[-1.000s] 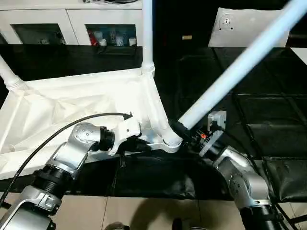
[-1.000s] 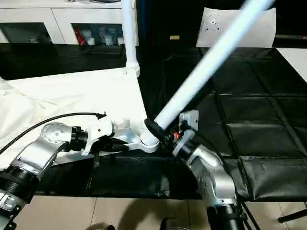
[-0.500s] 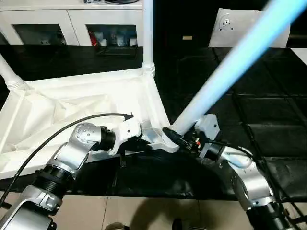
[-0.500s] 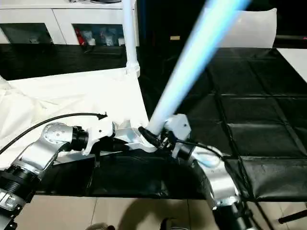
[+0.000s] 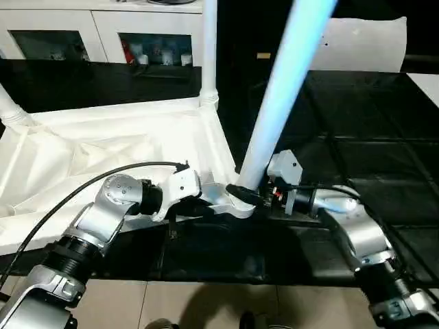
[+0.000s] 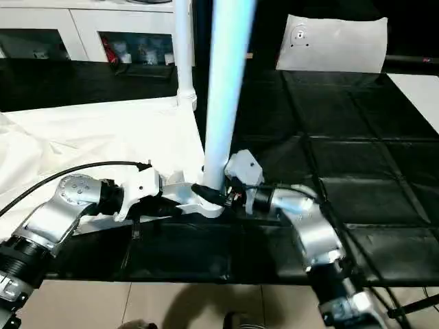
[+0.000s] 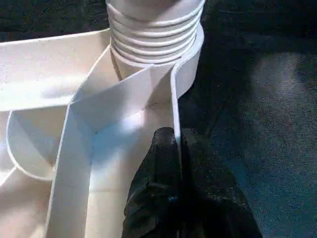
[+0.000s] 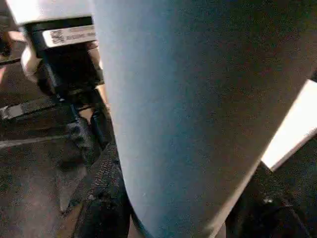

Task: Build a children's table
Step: Insert table leg to table base

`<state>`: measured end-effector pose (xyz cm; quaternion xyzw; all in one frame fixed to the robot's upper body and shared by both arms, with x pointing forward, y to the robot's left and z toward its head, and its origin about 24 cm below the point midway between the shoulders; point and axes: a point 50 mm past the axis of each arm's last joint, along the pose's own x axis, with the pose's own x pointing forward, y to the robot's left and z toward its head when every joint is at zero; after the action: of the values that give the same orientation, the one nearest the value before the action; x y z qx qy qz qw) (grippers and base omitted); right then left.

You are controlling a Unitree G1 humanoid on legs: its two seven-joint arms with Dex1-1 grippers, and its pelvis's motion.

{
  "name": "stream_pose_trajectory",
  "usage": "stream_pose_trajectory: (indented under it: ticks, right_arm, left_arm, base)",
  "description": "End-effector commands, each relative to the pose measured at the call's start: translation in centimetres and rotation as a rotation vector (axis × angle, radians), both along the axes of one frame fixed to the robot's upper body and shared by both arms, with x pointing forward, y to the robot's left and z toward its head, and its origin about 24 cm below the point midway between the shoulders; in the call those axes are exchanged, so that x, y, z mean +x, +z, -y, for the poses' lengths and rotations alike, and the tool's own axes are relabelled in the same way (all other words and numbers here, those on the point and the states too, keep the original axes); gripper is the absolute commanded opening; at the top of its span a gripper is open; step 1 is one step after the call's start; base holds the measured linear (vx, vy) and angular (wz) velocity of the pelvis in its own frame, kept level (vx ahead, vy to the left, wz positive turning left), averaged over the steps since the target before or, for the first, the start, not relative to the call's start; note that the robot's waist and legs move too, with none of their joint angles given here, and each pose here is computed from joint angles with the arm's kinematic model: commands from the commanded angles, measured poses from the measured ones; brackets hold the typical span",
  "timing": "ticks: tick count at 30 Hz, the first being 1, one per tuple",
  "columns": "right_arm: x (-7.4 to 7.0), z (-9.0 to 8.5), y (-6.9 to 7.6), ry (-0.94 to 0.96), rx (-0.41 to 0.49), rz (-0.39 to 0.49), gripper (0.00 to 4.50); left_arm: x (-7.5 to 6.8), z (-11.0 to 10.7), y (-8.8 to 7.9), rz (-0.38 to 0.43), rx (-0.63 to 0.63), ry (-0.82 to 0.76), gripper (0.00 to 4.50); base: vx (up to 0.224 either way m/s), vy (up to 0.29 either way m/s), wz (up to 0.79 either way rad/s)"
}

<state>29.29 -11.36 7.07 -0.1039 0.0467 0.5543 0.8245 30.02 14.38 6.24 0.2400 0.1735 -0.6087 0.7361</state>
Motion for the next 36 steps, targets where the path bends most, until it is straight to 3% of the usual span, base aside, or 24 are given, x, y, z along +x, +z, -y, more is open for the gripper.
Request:
stream_pose_trajectory:
  ticks: [1,10,16,21,24,36]
  right_arm:
    - [-2.7,0.0,-5.9,0.054,-0.14,-0.298,1.91]
    - [-3.9,-0.9,-6.0,0.048,-0.07,-0.327,1.91]
    - [-4.0,-1.2,-6.0,0.027,-0.054,-0.324,1.91]
    - [-3.5,-1.5,-6.0,-0.021,-0.053,-0.302,1.91]
    - [-2.4,-2.0,-5.9,-0.111,-0.047,-0.275,1.91]
    - [-0.2,-3.2,-4.3,-0.313,0.09,-0.234,1.91]
  left_arm:
    - [1.0,-0.3,1.3,0.071,0.029,-0.008,0.0]
    - [3.9,-1.4,2.9,0.178,0.081,0.087,0.0]
    - [4.4,-1.8,3.2,0.184,0.09,0.096,0.0]
    - [3.9,-1.9,2.6,0.139,0.08,0.074,0.0]
    - [2.3,-1.7,1.6,0.059,0.041,0.044,0.0]
    - [-1.1,0.0,0.9,0.026,-0.038,0.204,0.0]
  base:
    - [0.0,0.0,0.0]
    - [0.0,0.0,0.0]
    - [0.0,0.0,0.0]
    - [0.0,0.0,0.0]
    - [0.0,0.0,0.0]
    - [0.0,0.0,0.0]
